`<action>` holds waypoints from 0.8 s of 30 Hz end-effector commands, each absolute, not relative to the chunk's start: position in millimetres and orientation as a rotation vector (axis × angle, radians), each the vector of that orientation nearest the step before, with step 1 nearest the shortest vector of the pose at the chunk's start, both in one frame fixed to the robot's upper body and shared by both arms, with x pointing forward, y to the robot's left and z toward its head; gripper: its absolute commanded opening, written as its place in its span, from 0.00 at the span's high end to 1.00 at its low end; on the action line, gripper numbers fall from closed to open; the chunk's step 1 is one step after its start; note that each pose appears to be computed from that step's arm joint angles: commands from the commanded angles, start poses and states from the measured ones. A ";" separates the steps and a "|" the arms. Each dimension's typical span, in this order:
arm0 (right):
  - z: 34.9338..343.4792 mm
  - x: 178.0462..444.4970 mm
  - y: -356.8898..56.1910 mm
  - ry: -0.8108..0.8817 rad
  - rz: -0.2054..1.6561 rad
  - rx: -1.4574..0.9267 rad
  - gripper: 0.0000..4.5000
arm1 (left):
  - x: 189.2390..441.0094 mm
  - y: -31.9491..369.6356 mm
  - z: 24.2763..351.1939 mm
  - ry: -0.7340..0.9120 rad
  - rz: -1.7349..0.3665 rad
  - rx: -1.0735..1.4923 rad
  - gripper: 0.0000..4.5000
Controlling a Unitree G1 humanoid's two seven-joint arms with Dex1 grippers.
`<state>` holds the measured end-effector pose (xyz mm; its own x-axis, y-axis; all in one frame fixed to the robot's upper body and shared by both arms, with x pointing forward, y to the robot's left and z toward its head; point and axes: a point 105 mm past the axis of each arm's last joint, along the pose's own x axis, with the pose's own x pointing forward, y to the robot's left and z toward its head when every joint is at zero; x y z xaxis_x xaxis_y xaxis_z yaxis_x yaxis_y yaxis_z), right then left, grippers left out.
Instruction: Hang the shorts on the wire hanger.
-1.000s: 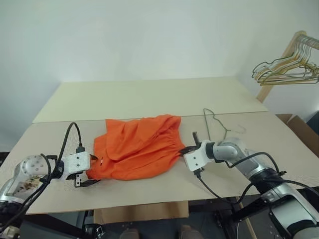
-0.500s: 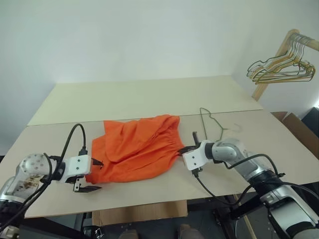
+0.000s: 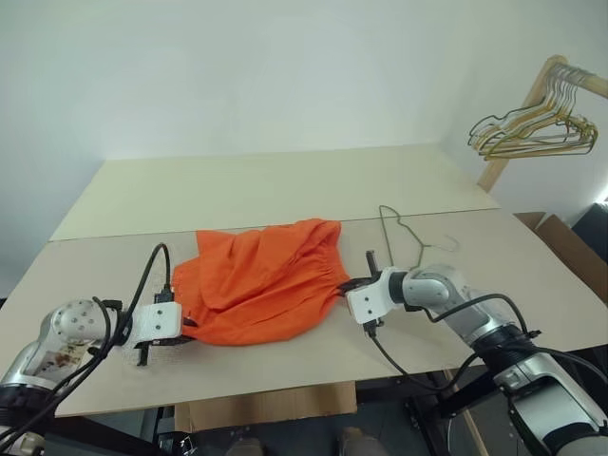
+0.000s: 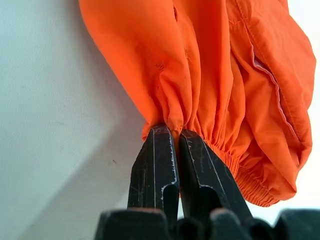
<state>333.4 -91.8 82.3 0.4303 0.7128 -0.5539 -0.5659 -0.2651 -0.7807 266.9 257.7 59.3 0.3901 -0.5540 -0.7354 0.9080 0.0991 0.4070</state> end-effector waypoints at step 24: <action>269.2 430.2 -119.3 -0.373 0.349 -1.100 1.00 | 422.8 214.1 259.6 -0.213 -0.225 0.864 0.99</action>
